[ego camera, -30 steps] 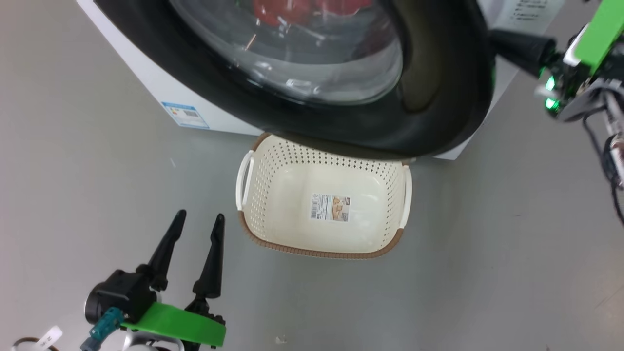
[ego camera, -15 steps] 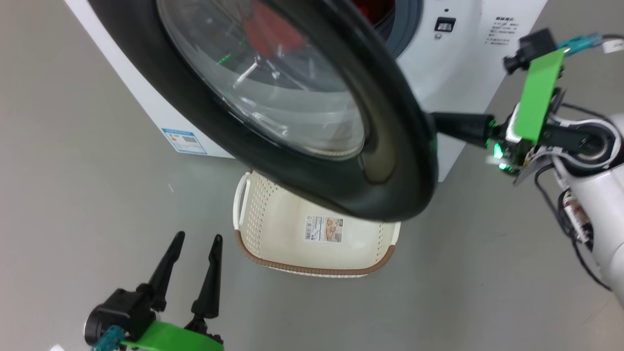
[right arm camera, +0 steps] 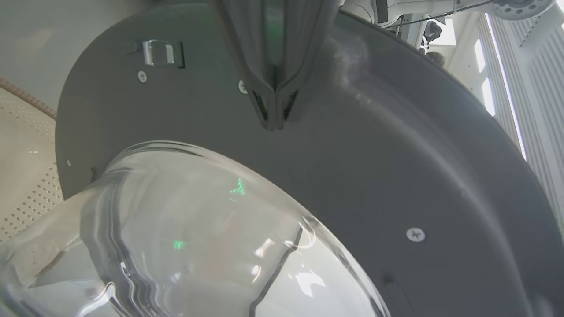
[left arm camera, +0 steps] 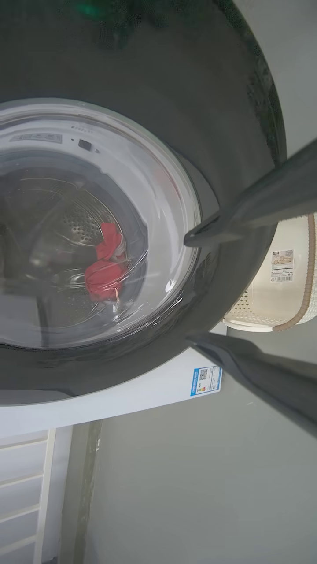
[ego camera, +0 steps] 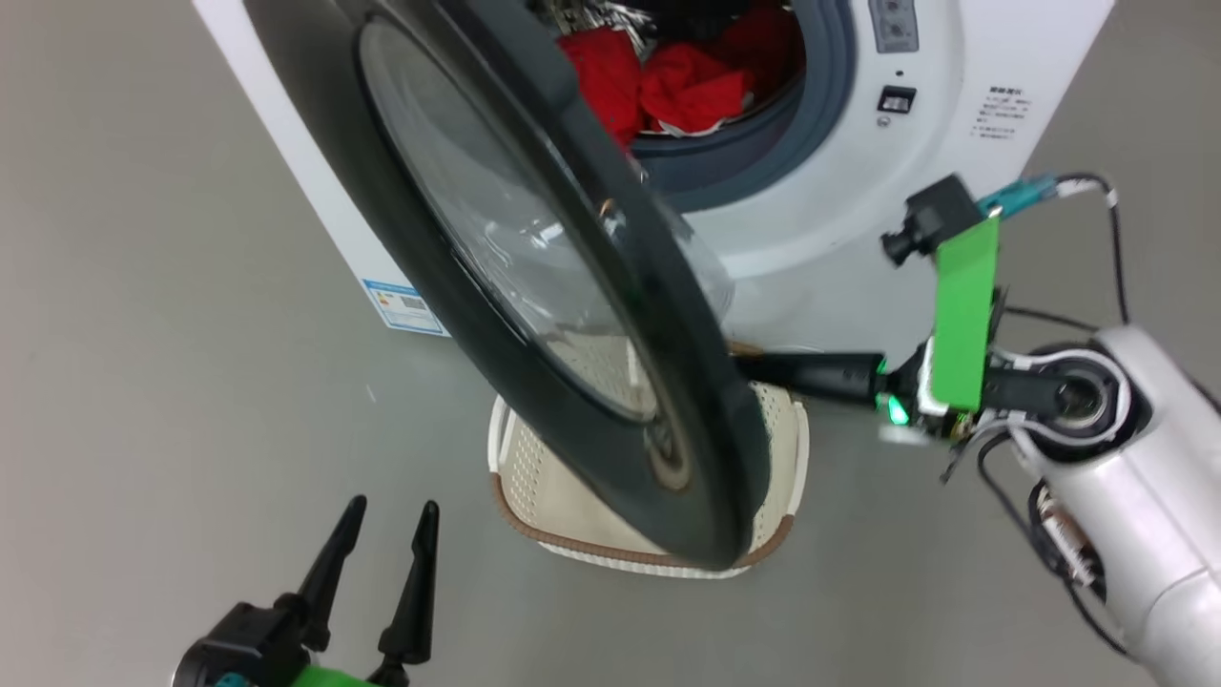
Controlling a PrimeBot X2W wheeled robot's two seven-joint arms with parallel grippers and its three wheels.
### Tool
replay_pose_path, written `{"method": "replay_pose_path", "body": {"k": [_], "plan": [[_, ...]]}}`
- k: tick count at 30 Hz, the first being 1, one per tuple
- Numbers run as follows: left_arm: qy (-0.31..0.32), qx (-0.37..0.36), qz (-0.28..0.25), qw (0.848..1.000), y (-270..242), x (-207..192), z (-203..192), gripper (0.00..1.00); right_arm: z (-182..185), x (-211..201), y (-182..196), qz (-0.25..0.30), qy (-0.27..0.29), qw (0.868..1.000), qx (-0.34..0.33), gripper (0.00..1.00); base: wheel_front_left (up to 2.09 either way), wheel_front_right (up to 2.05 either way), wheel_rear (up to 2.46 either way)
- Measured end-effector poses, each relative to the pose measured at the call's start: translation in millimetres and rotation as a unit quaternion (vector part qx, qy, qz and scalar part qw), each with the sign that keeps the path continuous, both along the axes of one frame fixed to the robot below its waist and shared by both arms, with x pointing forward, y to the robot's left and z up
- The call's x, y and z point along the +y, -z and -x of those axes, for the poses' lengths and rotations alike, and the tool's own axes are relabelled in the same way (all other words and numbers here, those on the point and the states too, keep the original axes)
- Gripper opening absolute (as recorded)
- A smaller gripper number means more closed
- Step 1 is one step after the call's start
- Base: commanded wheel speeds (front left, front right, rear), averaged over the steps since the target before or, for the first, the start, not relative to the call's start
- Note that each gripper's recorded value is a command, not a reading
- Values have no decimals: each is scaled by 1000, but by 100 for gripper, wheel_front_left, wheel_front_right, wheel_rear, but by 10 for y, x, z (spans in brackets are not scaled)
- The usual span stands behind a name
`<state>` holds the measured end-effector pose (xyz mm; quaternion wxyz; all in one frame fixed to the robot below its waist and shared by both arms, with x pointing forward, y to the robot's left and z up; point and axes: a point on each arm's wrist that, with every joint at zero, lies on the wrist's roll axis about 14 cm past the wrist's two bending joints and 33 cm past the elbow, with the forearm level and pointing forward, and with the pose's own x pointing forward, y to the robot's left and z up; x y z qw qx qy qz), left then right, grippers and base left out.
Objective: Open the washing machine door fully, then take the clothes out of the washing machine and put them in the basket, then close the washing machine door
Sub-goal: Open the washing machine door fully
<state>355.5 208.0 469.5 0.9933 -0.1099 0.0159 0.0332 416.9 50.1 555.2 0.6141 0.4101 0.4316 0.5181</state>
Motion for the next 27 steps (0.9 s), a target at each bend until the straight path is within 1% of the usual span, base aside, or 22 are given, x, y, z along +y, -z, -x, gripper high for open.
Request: {"method": "replay_pose_path", "body": {"k": [6,8,18,27], "plan": [[-15,2,2,1000,4,68,164,100,272,179,-11,-9,-33,999,1,0,0,0,0],[-25,1,2,1000,-5,119,257,100,420,289,-24,-18,-51,999,5,0,0,0,0],[-64,-6,2,998,-48,320,509,100,667,585,-47,-27,-81,996,0,0,0,0,0],[-106,-13,1,994,-94,528,732,100,895,901,-118,-39,-123,992,-4,0,0,0,0]]}}
